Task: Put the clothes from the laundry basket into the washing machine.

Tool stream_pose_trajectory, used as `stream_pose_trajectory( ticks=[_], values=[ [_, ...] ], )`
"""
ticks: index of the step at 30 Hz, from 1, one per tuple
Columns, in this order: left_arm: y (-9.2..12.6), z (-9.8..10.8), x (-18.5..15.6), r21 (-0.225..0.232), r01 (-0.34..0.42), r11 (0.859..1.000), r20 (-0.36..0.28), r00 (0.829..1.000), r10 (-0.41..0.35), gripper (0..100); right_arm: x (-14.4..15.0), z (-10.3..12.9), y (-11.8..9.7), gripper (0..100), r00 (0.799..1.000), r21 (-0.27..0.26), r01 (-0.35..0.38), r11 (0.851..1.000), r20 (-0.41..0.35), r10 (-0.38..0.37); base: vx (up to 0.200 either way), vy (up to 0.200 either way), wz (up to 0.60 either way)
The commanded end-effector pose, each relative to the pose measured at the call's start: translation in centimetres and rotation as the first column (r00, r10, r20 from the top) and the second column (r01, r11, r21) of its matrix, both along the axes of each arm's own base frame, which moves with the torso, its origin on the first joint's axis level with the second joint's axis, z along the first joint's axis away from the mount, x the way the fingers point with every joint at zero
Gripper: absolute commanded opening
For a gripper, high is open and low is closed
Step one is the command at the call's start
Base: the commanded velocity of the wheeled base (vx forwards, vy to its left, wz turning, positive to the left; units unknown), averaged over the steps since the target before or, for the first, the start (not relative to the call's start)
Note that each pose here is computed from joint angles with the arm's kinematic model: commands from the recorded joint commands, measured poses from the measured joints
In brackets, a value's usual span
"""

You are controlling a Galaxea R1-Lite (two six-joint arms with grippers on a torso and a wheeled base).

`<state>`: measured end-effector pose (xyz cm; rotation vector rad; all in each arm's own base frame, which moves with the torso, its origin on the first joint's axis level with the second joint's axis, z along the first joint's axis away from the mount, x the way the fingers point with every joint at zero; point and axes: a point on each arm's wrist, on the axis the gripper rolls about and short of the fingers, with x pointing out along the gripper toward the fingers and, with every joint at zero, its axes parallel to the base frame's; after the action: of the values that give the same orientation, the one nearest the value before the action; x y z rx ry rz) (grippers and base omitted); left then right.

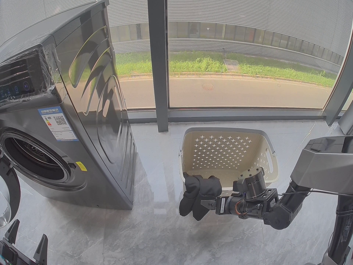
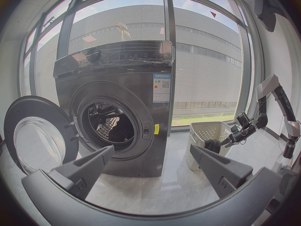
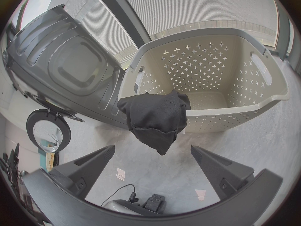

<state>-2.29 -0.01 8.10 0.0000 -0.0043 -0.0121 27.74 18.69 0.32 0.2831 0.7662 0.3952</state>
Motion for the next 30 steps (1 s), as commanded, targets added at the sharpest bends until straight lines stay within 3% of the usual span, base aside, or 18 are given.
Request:
stream_pose_trajectory(
  ticks=[1,26,27,30],
  values=[
    [0.0,-0.5,0.0,0.000,0.000,1.000,-0.001,1.000,0.000,100,1.3,-1.0,0.7,100,1.000,0.016,0.018,1.000,-0.009,-0.018,0.000,0.000,0.00],
    [0.0,-0.5,0.0,-0.002,-0.001,1.000,-0.001,1.000,0.001,100,4.5,-2.4,2.6,100,0.997,0.041,0.064,0.997,0.048,-0.065,0.000,0.000,0.00],
    [0.0,-0.5,0.0,-0.002,-0.001,1.000,-0.001,1.000,0.001,100,4.5,-2.4,2.6,0,0.997,0.041,0.064,0.997,0.048,-0.065,0.000,0.000,0.00],
    [0.0,-0.5,0.0,-0.002,-0.001,1.000,-0.001,1.000,0.001,100,4.4,-2.4,2.6,0,0.997,0.041,0.062,0.997,0.048,-0.064,0.000,0.000,0.00]
  ],
)
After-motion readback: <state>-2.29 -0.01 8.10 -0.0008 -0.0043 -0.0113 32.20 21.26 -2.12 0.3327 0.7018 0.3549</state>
